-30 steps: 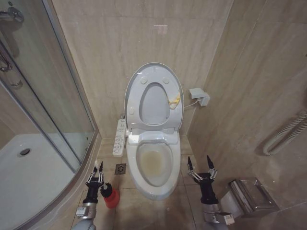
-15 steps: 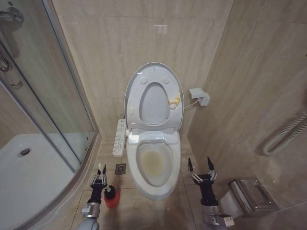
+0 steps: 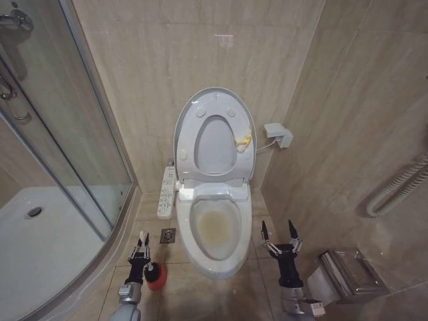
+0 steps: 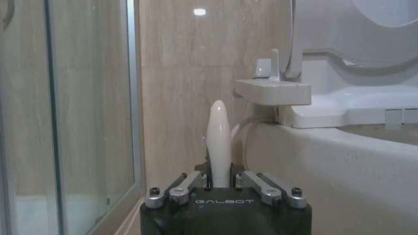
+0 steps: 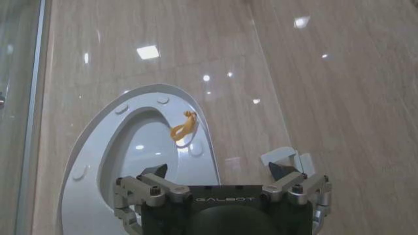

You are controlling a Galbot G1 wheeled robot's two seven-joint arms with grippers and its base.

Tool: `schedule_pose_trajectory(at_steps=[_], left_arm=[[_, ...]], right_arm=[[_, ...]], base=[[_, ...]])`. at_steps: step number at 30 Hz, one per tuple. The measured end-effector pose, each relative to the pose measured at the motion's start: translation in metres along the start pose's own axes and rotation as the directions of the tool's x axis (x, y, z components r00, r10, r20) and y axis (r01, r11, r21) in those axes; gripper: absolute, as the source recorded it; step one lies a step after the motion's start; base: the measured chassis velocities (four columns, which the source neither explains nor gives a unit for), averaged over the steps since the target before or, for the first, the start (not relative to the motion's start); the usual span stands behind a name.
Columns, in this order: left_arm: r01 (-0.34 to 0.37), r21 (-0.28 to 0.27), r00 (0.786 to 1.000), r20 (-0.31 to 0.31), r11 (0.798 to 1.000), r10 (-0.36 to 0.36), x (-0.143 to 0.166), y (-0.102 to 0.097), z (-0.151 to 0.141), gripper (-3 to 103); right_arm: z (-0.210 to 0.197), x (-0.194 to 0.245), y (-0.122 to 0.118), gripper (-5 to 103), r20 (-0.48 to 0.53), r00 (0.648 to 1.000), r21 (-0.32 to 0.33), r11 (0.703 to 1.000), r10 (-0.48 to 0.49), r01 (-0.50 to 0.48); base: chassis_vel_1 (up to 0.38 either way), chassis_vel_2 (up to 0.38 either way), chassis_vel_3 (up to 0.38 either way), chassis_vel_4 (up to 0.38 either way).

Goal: Open the toilet lid, clean the toilet bowl with a toilet brush, close the toilet lid, and flush.

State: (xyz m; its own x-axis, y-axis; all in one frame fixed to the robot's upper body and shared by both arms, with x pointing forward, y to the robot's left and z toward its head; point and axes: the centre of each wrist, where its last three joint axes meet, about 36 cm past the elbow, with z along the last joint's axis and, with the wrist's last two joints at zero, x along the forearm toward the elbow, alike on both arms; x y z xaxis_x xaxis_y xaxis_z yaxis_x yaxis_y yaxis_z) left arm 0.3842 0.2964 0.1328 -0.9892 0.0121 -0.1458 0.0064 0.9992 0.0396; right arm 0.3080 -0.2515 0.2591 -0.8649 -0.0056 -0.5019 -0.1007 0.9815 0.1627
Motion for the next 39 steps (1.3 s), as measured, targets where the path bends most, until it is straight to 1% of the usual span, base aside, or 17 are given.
schedule_pose_trajectory(at_steps=[9,19,28,39], left_arm=[[0.008,-0.002,1.0,-0.015,1.0,-0.008,0.0,0.0,0.001,19],[0.005,0.01,1.0,0.01,1.0,-0.005,-0.007,-0.007,-0.002,19],[0.003,-0.004,1.0,-0.014,1.0,-0.003,-0.002,-0.005,0.004,19],[0.008,-0.002,0.999,-0.038,1.0,-0.008,0.009,-0.008,0.007,20]], right_arm=[[0.001,0.001,-0.001,100,-0.002,1.0,0.0,1.0,0.001,-0.001],[0.001,0.001,0.0,100,-0.003,1.0,-0.001,1.0,0.002,-0.002],[0.0,0.001,-0.003,100,-0.003,1.0,0.0,1.0,0.006,-0.006],[0.001,0.002,-0.003,100,-0.005,1.0,-0.002,1.0,0.006,-0.006]], base=[[0.0,0.0,0.0,0.0],[0.0,0.0,0.0,0.0],[0.0,0.0,0.0,0.0],[0.0,0.0,0.0,0.0]])
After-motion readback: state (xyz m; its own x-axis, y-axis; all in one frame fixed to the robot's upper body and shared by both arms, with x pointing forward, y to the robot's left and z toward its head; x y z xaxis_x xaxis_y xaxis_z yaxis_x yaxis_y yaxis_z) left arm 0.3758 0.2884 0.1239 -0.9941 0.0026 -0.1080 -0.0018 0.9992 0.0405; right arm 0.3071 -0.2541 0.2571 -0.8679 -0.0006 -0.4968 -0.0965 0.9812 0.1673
